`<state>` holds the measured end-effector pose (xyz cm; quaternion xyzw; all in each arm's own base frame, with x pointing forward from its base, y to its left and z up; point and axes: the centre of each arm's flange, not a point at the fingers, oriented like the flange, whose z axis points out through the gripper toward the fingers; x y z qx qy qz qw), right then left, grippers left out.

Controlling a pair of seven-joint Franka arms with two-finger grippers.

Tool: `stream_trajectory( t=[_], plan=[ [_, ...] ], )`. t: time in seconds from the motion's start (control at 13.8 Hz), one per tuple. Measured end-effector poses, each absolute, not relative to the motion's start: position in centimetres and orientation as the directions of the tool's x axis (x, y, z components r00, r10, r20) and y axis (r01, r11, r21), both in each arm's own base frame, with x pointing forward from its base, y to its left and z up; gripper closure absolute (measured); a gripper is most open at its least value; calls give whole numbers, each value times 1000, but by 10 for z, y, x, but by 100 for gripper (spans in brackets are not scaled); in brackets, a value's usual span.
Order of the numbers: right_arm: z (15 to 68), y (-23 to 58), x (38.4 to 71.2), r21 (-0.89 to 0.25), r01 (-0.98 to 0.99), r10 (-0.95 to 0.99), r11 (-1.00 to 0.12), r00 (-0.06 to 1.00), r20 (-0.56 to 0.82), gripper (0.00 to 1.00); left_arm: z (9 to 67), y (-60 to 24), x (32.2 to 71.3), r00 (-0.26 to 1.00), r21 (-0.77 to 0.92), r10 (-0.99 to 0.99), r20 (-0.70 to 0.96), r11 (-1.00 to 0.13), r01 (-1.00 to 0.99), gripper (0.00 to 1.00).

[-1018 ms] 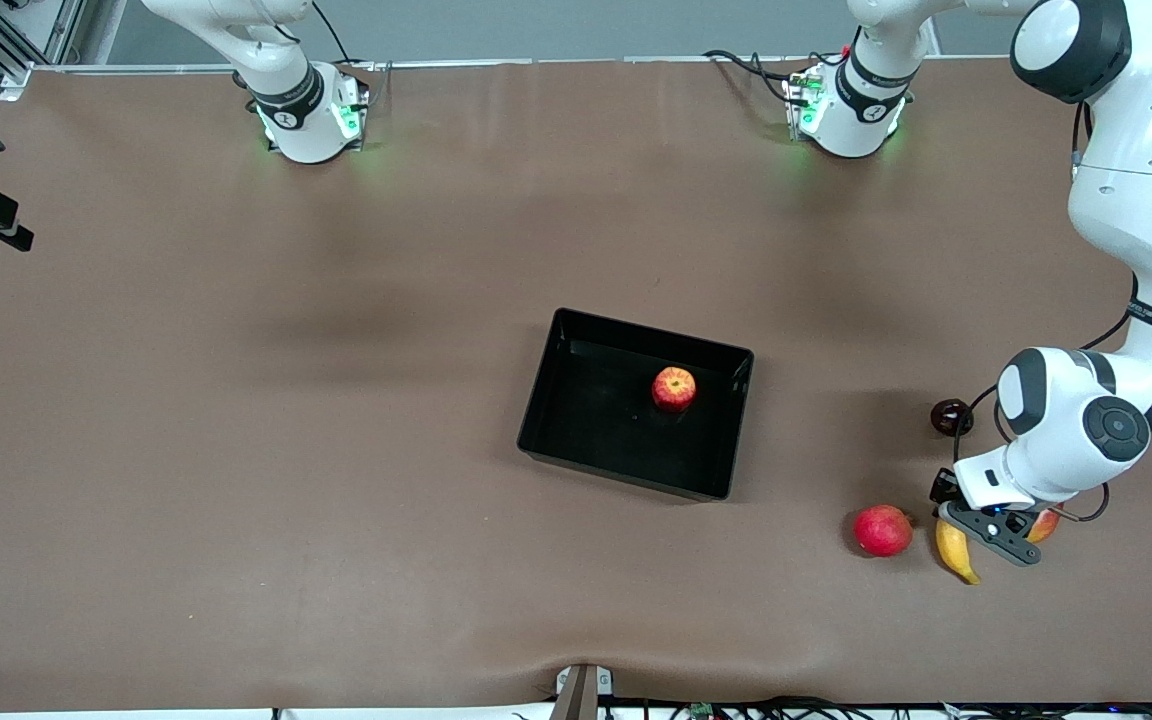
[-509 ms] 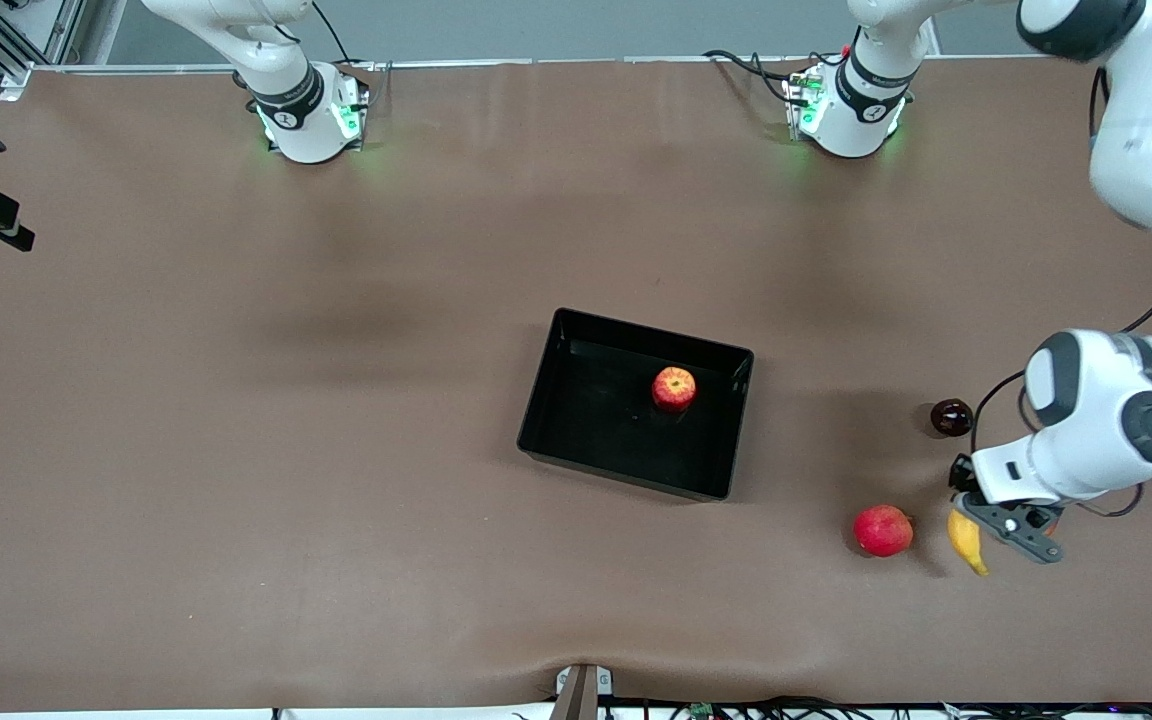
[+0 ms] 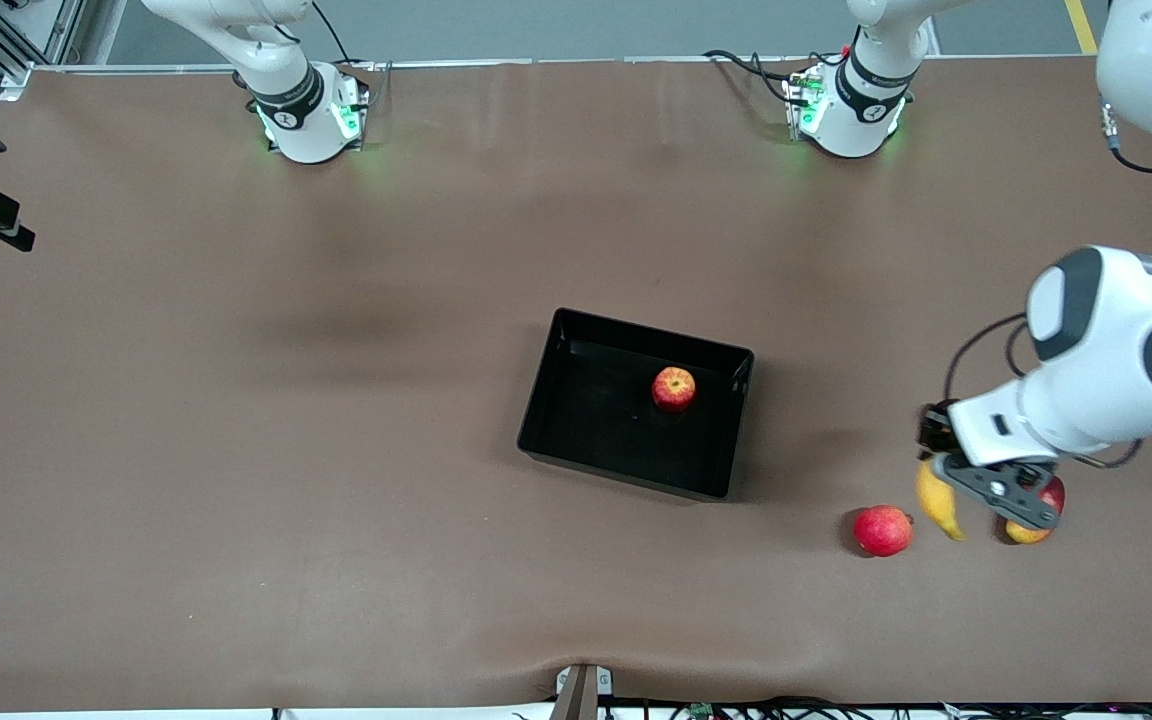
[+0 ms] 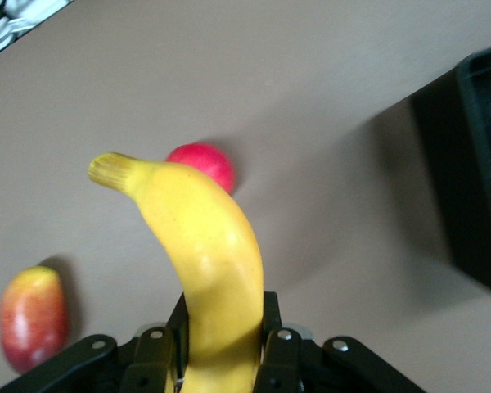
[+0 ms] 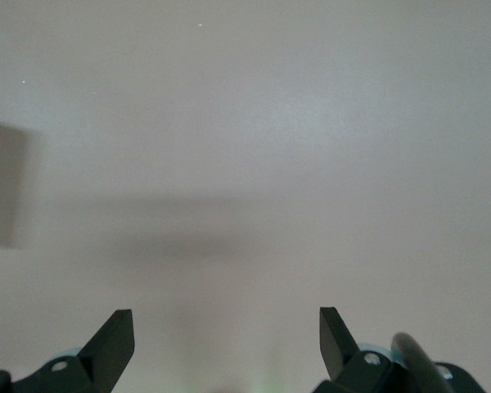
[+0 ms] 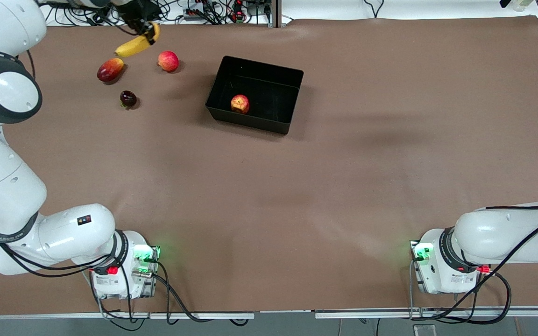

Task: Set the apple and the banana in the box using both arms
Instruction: 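Lift the banana and carry it over the black box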

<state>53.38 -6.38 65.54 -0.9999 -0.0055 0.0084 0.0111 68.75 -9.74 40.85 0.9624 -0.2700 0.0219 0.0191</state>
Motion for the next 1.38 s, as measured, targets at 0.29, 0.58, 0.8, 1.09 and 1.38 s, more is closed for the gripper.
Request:
stream_trajectory(
  t=[0.29,0.58,0.8,1.09,1.38],
  plan=[
    [655,-64,534,-22,10,11,-1000,1000,-17,0,423,-215,650,919,78,-393,26,-916,-394,64],
    [655,-64,534,-22,10,10,-1000,1000,-17,0,415,-347,590,947,54,-320,2,-946,-320,64],
    [655,-64,534,-22,9,10,-1000,1000,-17,0,396,-417,552,948,62,-317,25,-946,-318,64],
    [655,-64,534,-22,9,9,-1000,1000,-18,0,338,-468,529,942,20,-327,73,-944,-329,64],
    [655,-64,534,-22,8,9,-1000,1000,-18,0,296,-476,534,944,55,-314,101,-946,-320,64]
  ],
)
